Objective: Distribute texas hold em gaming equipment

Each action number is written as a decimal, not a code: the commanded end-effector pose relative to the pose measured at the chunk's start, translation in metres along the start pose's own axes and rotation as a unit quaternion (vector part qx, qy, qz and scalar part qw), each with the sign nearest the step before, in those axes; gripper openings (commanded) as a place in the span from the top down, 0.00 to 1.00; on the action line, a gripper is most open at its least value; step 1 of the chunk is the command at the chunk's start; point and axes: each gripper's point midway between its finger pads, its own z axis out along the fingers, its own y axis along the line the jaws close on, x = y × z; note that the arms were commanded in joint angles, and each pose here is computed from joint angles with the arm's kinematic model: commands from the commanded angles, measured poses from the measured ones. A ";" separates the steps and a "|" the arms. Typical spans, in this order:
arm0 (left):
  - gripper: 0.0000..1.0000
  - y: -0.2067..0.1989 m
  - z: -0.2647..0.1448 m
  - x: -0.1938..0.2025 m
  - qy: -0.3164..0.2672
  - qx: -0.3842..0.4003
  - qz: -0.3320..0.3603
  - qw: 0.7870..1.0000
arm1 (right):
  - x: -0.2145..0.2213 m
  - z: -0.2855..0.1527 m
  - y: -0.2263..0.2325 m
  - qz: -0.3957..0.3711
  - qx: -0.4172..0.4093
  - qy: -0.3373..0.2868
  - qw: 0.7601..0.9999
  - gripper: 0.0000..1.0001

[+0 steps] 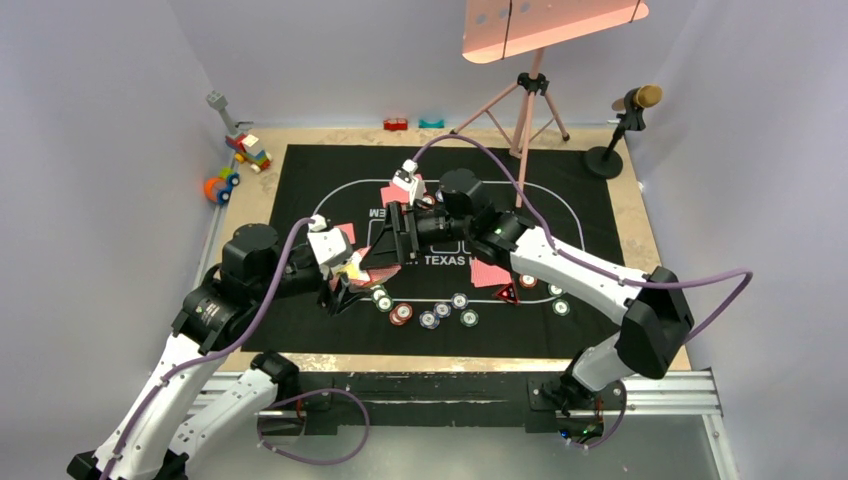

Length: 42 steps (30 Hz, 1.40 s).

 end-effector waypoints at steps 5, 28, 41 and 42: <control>0.84 0.001 -0.003 -0.023 -0.044 -0.003 0.016 0.999 | 0.002 -0.002 0.024 -0.007 -0.059 0.003 0.998 0.16; 0.84 -0.003 -0.009 -0.027 -0.053 -0.002 0.013 0.998 | -0.017 -0.029 0.013 -0.001 -0.024 -0.042 0.999 0.59; 0.84 -0.003 -0.010 -0.029 -0.055 -0.003 0.011 0.998 | -0.032 -0.058 -0.002 -0.013 0.027 -0.071 0.997 0.60; 0.84 -0.002 -0.009 -0.029 -0.055 -0.003 0.010 0.998 | -0.033 -0.059 -0.003 -0.013 0.029 -0.073 0.997 0.60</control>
